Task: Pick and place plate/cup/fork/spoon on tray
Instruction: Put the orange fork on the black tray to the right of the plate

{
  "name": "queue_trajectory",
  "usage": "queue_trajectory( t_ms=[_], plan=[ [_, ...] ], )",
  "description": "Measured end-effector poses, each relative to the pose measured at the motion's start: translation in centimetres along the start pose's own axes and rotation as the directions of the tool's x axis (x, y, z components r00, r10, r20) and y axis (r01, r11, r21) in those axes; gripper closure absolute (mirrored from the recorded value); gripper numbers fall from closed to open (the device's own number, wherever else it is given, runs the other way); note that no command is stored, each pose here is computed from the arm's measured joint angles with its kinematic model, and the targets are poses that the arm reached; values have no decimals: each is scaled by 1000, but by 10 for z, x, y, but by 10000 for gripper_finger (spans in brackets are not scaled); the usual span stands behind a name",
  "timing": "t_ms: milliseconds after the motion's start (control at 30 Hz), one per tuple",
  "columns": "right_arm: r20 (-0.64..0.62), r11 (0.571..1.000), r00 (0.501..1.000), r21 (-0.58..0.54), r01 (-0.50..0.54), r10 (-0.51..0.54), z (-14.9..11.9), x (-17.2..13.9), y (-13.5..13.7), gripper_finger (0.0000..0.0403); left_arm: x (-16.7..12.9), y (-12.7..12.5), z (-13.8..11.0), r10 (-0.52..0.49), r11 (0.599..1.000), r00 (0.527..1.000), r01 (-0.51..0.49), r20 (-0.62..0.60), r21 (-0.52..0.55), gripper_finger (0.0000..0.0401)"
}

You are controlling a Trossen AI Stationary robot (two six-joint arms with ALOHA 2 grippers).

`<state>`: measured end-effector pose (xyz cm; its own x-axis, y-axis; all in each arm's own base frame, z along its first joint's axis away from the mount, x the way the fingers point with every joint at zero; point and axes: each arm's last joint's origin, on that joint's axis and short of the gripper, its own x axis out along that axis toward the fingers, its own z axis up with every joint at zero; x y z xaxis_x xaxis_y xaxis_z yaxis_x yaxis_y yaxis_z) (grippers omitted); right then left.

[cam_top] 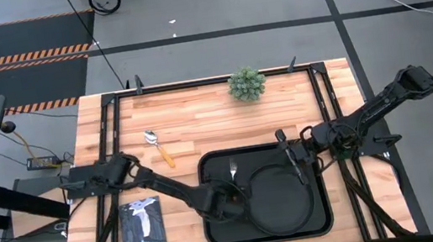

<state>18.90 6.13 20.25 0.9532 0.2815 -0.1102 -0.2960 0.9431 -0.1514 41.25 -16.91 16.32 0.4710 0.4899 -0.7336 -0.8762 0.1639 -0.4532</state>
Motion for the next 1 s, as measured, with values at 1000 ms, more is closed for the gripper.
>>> queue_trajectory(
  t_ms=[1000],
  plan=[
    [-7, 999, 1000, -16, -29, 29, 0, 0, 9, 202, 12, -20, -35, 84, 996, 987, -86, -140, -5, 381]
  ],
)
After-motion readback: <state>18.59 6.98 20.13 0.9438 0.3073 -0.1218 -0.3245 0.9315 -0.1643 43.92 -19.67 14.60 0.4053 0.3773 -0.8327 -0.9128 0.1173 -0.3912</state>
